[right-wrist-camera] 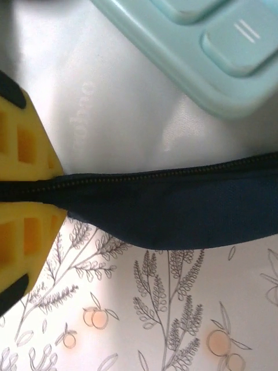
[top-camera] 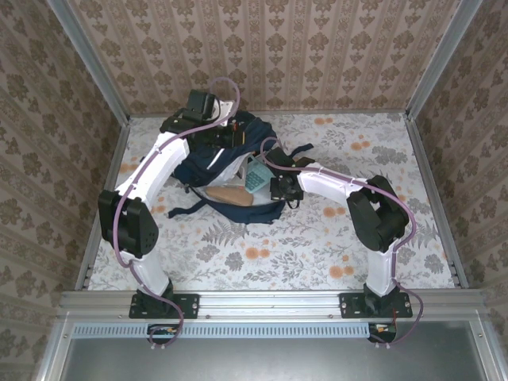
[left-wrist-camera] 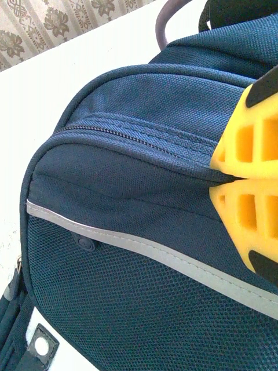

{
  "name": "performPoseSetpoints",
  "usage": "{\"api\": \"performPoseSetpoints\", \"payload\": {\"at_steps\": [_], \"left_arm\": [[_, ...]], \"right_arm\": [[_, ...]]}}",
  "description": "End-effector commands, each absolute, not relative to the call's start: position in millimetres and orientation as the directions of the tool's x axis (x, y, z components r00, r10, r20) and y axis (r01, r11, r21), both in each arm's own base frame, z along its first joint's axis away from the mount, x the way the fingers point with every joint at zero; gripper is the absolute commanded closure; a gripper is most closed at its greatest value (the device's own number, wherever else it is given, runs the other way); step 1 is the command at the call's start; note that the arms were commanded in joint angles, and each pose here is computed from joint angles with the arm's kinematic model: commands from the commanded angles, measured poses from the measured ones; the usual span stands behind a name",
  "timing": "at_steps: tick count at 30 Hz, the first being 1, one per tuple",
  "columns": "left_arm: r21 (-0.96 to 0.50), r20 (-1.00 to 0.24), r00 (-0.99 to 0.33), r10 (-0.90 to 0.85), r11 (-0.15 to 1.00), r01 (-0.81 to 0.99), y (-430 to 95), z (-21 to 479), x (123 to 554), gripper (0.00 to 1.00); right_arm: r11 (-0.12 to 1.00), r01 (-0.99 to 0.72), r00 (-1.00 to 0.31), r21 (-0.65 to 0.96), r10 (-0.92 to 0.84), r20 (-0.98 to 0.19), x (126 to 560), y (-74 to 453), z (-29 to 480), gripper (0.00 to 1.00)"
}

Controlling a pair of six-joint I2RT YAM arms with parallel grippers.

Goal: Pack the student bag

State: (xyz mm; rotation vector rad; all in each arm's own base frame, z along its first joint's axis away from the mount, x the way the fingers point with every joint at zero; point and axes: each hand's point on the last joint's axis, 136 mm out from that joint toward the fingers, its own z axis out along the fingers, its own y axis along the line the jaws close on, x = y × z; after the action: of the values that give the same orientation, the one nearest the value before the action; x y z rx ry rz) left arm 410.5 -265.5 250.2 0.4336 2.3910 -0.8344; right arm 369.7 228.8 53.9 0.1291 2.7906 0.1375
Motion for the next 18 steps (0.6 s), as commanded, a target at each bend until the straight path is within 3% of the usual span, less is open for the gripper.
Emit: {"api": "performPoseSetpoints", "payload": {"at_steps": [1,11,17,18], "left_arm": [[-0.494,-0.671,-0.736,0.094,0.683,0.538,-278.4,291.0,394.6,1.00],[-0.509,-0.628,-0.759,0.171,0.647,0.567,-324.2,264.4,355.6,1.00],[-0.523,-0.609,-0.774,0.172,0.646,0.555,-351.0,250.9,344.3,1.00],[-0.525,-0.606,-0.777,0.171,0.648,0.552,-352.5,250.7,344.1,0.91]], "right_arm": [[0.996,0.087,-0.928,0.028,0.091,-0.360,371.5,201.3,64.6,0.98],[0.989,0.148,-0.908,0.005,0.138,-0.396,389.9,134.3,86.9,1.00],[0.995,0.073,-0.908,0.072,0.096,-0.409,402.7,125.3,91.0,0.84],[0.995,0.071,-0.907,0.074,0.095,-0.410,404.3,123.2,91.7,0.82]]}}
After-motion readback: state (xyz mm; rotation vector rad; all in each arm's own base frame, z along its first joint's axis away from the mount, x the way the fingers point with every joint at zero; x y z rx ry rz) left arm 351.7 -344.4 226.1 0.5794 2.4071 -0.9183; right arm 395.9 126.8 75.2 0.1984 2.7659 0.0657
